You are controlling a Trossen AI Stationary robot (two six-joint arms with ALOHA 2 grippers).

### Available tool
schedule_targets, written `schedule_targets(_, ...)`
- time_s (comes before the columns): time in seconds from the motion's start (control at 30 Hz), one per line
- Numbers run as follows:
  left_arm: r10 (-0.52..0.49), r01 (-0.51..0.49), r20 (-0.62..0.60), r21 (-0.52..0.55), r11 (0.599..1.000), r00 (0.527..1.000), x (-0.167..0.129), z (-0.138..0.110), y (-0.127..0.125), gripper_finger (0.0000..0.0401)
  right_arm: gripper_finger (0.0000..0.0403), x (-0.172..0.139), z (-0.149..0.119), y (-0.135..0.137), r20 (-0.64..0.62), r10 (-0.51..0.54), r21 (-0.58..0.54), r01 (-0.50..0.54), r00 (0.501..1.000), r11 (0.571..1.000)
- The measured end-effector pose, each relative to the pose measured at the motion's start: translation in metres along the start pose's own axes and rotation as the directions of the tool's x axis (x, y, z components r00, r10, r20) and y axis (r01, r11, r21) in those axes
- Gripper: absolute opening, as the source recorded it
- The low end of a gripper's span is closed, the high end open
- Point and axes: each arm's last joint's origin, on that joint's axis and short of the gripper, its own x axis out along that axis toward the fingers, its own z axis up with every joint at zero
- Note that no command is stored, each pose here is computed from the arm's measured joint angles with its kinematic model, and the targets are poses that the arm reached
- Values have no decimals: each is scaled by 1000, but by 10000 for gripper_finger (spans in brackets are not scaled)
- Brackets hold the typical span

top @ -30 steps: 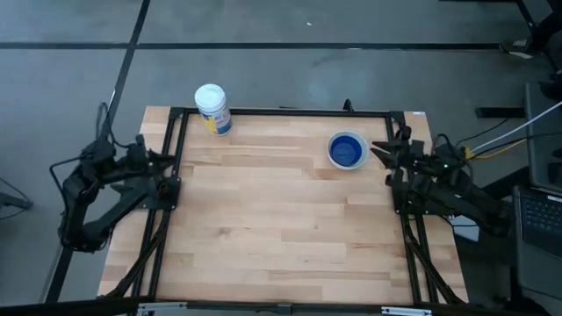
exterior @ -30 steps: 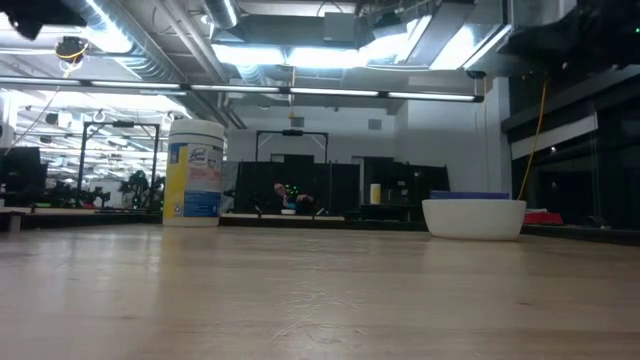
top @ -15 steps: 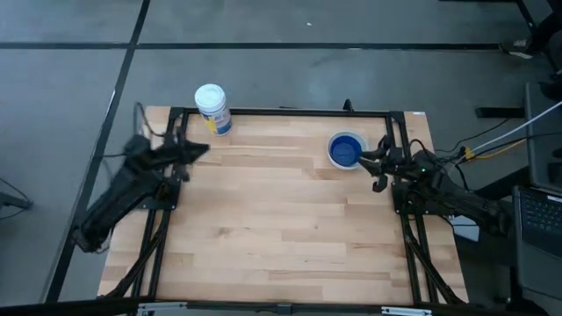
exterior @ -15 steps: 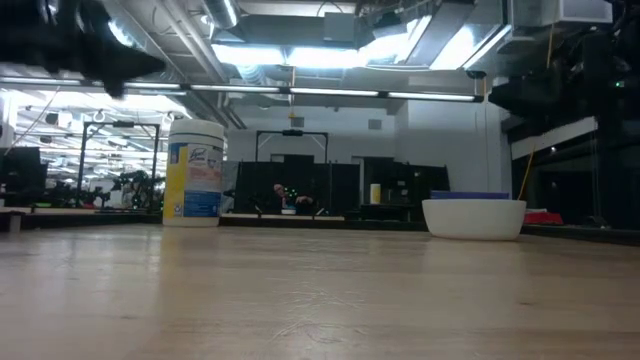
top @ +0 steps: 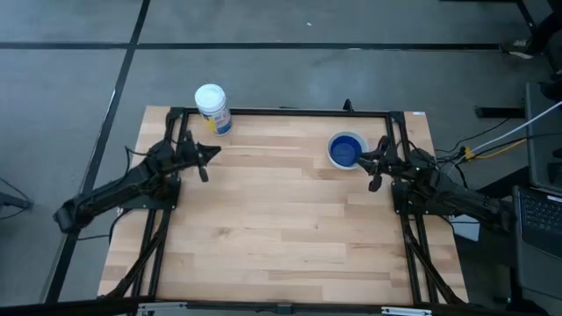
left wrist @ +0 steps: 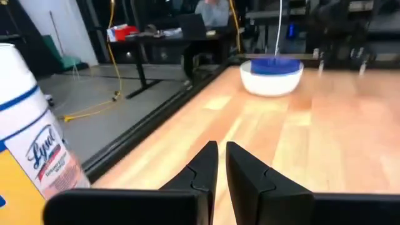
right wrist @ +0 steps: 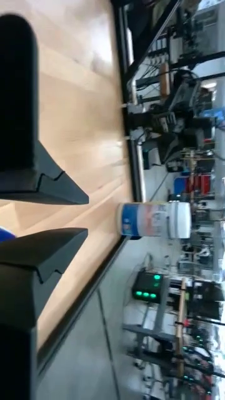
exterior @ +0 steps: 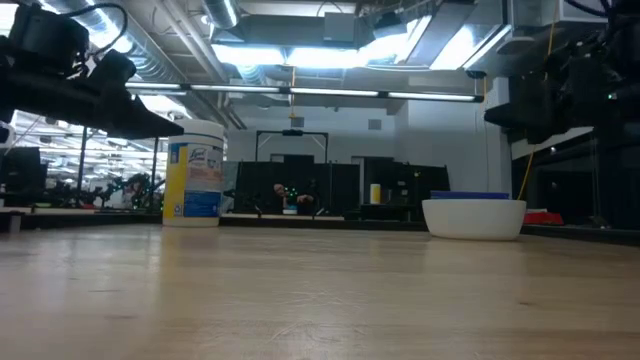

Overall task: Nest bowls inside each other
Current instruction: Return to Home Position

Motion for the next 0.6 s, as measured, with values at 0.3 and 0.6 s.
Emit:
schedule_targets(0.3,-13,14,-7,83,996,1000,1,0,-11,29,75,6,-8,-1,-97,-12,-14,10,995,1000)
schedule_targets(0.6,-33,34,-12,90,995,999,1,0,-15,29,103,6,-6,-1,-80,18,18,-16,997,1000)
